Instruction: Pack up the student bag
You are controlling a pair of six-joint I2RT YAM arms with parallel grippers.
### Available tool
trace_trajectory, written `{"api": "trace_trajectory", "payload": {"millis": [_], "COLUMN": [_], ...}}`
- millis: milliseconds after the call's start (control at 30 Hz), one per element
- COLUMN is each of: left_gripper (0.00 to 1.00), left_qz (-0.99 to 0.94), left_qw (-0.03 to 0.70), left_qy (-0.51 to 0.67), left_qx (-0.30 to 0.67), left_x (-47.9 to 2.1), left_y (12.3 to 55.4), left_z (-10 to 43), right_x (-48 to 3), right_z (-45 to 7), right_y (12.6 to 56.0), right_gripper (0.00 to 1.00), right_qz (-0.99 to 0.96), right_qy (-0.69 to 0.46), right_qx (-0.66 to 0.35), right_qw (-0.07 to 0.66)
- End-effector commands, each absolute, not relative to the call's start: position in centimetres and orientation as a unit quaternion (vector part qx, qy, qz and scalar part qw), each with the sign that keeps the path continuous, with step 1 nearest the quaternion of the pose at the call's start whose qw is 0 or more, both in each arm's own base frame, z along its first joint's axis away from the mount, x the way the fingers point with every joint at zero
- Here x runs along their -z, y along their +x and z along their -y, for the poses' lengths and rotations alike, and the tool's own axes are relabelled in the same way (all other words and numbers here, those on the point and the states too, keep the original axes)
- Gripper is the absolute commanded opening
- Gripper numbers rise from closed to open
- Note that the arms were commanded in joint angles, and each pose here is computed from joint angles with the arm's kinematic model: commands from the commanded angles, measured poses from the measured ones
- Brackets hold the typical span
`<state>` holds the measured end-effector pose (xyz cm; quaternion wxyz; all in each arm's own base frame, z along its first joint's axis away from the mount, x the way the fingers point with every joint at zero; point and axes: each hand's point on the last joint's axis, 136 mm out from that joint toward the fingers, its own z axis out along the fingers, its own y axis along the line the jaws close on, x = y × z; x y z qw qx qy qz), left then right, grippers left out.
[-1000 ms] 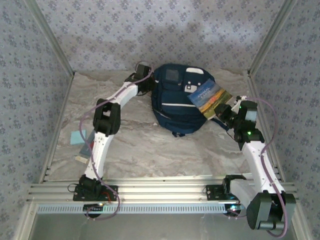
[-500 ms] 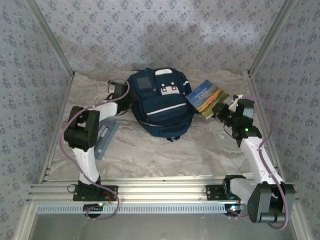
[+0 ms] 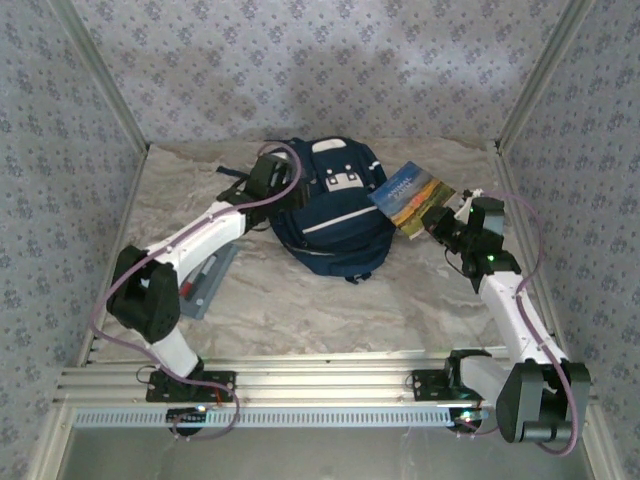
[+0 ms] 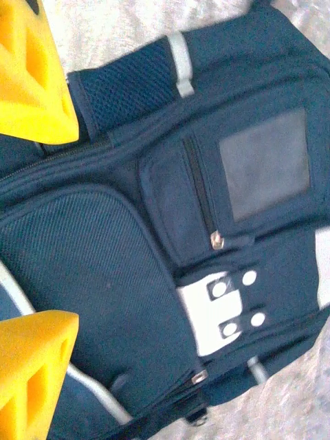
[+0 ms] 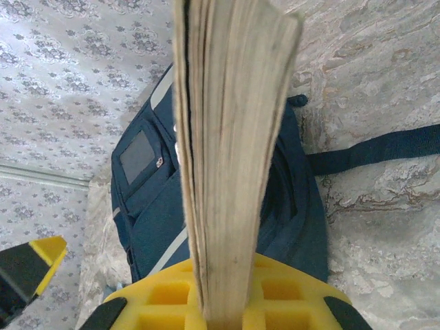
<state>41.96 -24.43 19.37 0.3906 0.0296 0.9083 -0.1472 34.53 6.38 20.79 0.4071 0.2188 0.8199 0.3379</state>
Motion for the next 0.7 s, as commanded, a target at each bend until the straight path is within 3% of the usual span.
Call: {"api": "trace_trajectory", "payload": {"millis": [0,200,667], "left_gripper": [0.63,0.61,0.59], "left_qz": [-0.91,-0.883,-0.874], "left_qw": [0.346,0.297,0.235], "left_qy": [0.207,0.359,0.42], "left_qx": [0.101,0.055,0.076], "left_x": [-17.4,-14.8,-9.6], "left_y": [39.4,36.9,36.7], "left_z": [27.9,33.8,39.4], "right_x": [-23.6,-22.3,-21.0], "right_z": [-5.8,-4.3,-1.8], "right_y": [35.4,34.7,32.9], "right_gripper": [0.0,0.0,0.0], "right_qz": [-0.8,-0.804,-0.799], "right_qy": [0.216,0.245,0.28], "right_qx": [-0.338,-0.326,-0.312], "right_qw": [0.447,0.434,0.43]}}
